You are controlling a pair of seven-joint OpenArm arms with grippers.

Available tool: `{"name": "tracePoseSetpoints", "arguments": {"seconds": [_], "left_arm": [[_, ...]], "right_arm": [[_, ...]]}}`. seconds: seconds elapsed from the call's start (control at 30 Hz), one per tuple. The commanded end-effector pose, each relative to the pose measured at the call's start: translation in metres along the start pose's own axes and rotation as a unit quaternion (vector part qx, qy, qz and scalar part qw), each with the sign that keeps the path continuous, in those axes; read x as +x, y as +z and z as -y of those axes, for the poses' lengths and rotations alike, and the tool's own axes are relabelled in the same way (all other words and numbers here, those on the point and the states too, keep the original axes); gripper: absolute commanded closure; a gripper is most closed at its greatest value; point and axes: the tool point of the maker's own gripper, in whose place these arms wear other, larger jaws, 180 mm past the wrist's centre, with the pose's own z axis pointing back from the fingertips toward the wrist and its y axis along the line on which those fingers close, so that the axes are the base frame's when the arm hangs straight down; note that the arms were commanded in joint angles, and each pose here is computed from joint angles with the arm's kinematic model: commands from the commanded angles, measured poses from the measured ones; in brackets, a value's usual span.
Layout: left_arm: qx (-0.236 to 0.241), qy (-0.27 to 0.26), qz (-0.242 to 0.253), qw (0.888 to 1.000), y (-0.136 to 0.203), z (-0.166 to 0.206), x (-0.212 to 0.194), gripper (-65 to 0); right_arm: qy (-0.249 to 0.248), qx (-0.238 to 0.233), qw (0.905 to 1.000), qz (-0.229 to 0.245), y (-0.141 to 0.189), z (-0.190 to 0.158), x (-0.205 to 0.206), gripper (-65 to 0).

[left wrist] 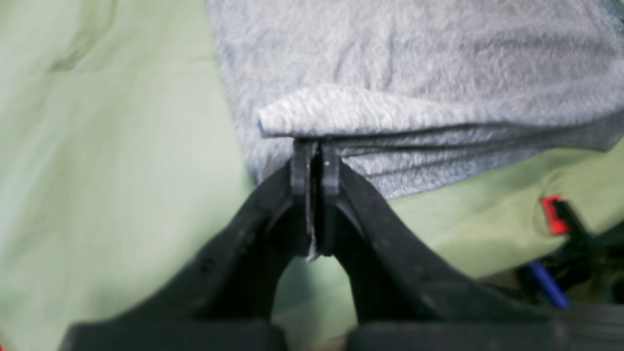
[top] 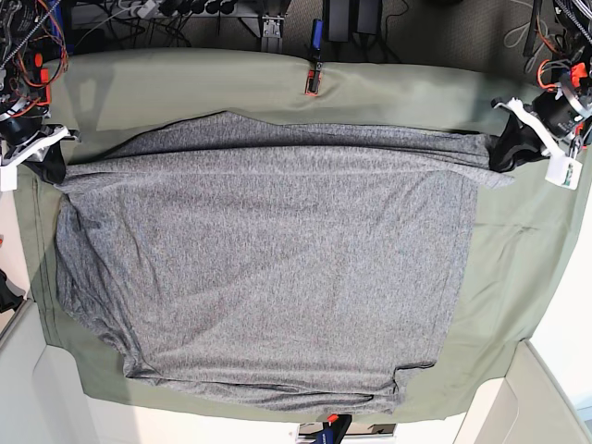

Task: Fold the T-shirt properly
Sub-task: 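Pull the held edge outward with both grippers, stretching it taut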

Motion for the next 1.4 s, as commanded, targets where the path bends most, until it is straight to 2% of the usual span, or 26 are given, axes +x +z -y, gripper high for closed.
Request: {"name": "tracePoseSetpoints", "arguments": {"seconds": [0.0, 0.27, 0.5, 0.63, 0.67, 0.77, 0.8, 0.93, 1.1, 1.37], "left_arm": [[-0.002, -0.019, 0.014, 1.000, -0.005, -0.004, 0.014, 0.0], [-0.023, 0.003, -0.010, 1.000, -0.060, -0.015, 0.009, -1.1], [-0.018, 0.017, -0.030, 0.999, -0.065, -0.023, -0.001, -11.5], [-0.017, 0.016, -0.037, 0.999, -0.064, -0.023, -0.003, -14.9], [-0.018, 0.017, -0.040, 0.999, -0.064, -0.023, -0.004, -17.2], [-0.025, 0.028, -0.062, 0.997, -0.061, -0.022, -0.011, -30.4], [-0.028, 0.037, -0.065, 0.997, -0.059, -0.022, -0.012, -32.4], [-0.036, 0.077, -0.067, 0.994, -0.046, -0.027, -0.012, -32.7], [-0.017, 0.100, -0.061, 0.993, -0.029, -0.038, -0.024, -32.8], [-0.025, 0.134, -0.071, 0.988, -0.029, -0.037, -0.041, -33.2]], "right_arm": [[0.004, -0.007, 0.9996, 0.026, 0.000, 0.007, 0.019, 0.0], [-0.015, -0.012, 0.9997, 0.014, -0.008, 0.016, 0.011, 0.0], [-0.017, -0.012, 0.9998, 0.007, -0.008, 0.015, 0.006, 0.0], [-0.017, -0.012, 0.9998, 0.003, -0.008, 0.015, 0.005, 0.0], [-0.017, -0.012, 0.9998, 0.002, -0.008, 0.015, 0.005, 0.0], [-0.017, -0.012, 0.9998, 0.001, -0.008, 0.015, 0.004, 0.0], [-0.017, -0.012, 0.9998, 0.001, -0.008, 0.015, 0.004, 0.0], [-0.017, -0.012, 0.9998, 0.001, -0.008, 0.015, 0.003, 0.0], [-0.017, -0.012, 0.9998, 0.001, -0.008, 0.015, 0.004, 0.0], [-0.021, -0.004, 0.9998, 0.002, -0.008, 0.012, 0.004, 0.0]]}}
